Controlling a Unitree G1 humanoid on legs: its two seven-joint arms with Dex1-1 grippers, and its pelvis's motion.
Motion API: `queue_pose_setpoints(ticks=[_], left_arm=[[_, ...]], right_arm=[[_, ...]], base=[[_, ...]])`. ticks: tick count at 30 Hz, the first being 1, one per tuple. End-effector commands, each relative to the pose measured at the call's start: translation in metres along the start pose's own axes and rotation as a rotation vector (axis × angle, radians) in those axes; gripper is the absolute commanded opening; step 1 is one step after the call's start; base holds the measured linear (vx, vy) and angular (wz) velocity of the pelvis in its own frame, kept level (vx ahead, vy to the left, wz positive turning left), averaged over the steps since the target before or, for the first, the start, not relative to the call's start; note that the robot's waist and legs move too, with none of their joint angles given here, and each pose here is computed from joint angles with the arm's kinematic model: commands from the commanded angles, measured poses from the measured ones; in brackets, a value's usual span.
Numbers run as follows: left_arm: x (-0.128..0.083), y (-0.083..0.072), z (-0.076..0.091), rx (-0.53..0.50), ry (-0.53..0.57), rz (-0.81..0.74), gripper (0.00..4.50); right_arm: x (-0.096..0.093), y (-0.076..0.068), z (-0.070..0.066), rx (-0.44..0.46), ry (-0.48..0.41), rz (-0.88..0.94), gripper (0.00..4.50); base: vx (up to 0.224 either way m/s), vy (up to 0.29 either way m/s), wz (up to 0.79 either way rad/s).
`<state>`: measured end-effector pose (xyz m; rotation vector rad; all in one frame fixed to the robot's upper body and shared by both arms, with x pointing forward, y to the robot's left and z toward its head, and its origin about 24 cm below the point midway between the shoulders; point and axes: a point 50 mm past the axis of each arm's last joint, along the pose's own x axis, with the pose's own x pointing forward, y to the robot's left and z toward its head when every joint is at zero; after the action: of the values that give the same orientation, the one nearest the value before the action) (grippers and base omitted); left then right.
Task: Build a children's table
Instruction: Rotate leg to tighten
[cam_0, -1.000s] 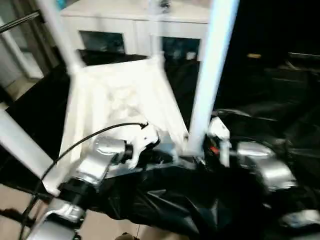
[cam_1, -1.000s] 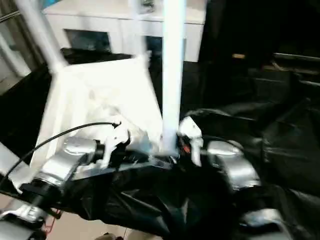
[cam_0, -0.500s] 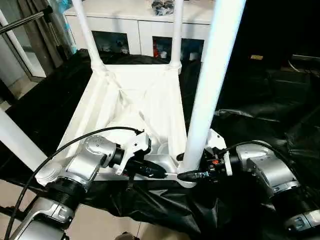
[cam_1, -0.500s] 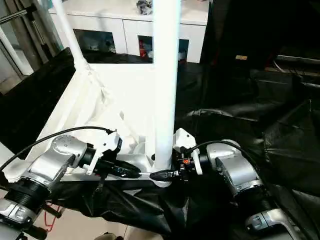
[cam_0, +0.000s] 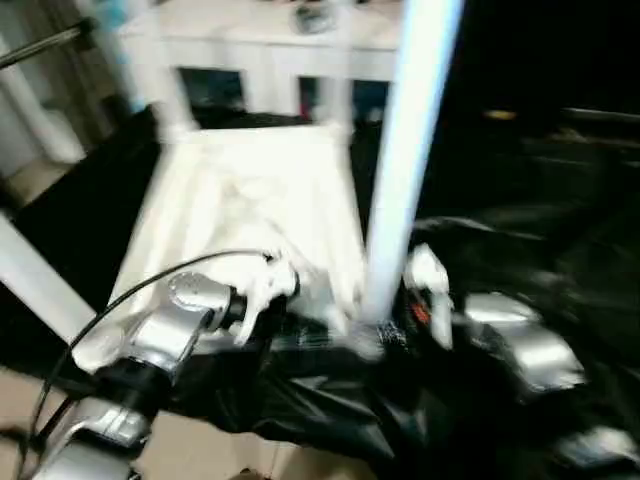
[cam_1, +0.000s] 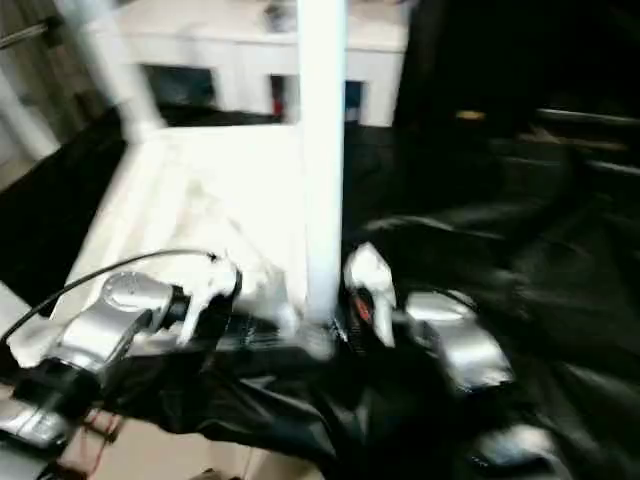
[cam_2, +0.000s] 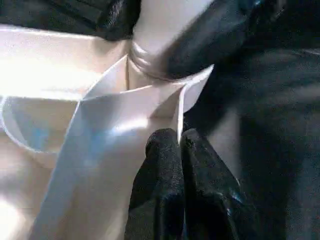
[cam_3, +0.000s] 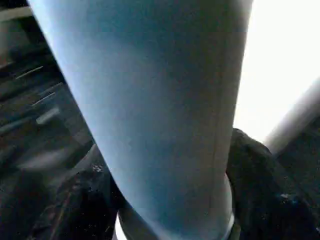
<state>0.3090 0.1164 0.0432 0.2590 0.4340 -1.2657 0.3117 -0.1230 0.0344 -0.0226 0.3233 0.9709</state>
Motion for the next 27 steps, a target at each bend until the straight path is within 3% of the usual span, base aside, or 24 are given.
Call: queue_pose_setpoints(ticks=[1, 5, 10, 11, 12, 16, 19, 20, 27], left_arm=[[0.016, -0.004, 0.017, 0.026, -0.059, 0.001, 0.00], [0.035, -0.004, 0.027, -0.010, -0.074, 0.101, 0.00], [0.052, -0.009, 0.035, -0.030, -0.103, 0.149, 0.00], [0.054, -0.012, 0.036, -0.028, -0.106, 0.133, 0.00], [0.056, -0.015, 0.036, -0.022, -0.108, 0.114, 0.00], [0.055, -0.019, 0.033, -0.003, -0.102, 0.080, 0.00], [0.051, -0.020, 0.031, 0.010, -0.101, 0.047, 0.00], [0.044, -0.022, 0.028, 0.030, -0.102, -0.010, 0.00], [0.027, -0.022, 0.019, 0.076, -0.056, -0.105, 0.00]], right_arm=[[0.009, -0.001, -0.018, 0.050, 0.082, -0.127, 2.54], [0.028, 0.000, -0.017, 0.141, 0.062, -0.277, 2.54], [0.042, 0.009, -0.015, 0.146, 0.057, -0.281, 2.54], [0.044, 0.010, -0.013, 0.125, 0.049, -0.280, 3.10], [0.044, 0.009, -0.011, 0.126, 0.030, -0.280, 3.24], [0.041, 0.005, -0.006, 0.136, 0.004, -0.263, 3.51], [0.036, 0.002, -0.002, 0.079, 0.006, -0.234, 3.68], [0.026, 0.001, 0.003, 0.003, 0.002, -0.131, 3.68], [-0.007, 0.007, 0.011, -0.139, 0.017, 0.200, 3.68]], base=[[0.000, 0.000, 0.00], [0.000, 0.000, 0.00], [0.000, 0.000, 0.00], [0.000, 0.000, 0.00], [0.000, 0.000, 0.00], [0.000, 0.000, 0.00], [0.000, 0.000, 0.00], [0.000, 0.000, 0.00], [0.000, 0.000, 0.00]])
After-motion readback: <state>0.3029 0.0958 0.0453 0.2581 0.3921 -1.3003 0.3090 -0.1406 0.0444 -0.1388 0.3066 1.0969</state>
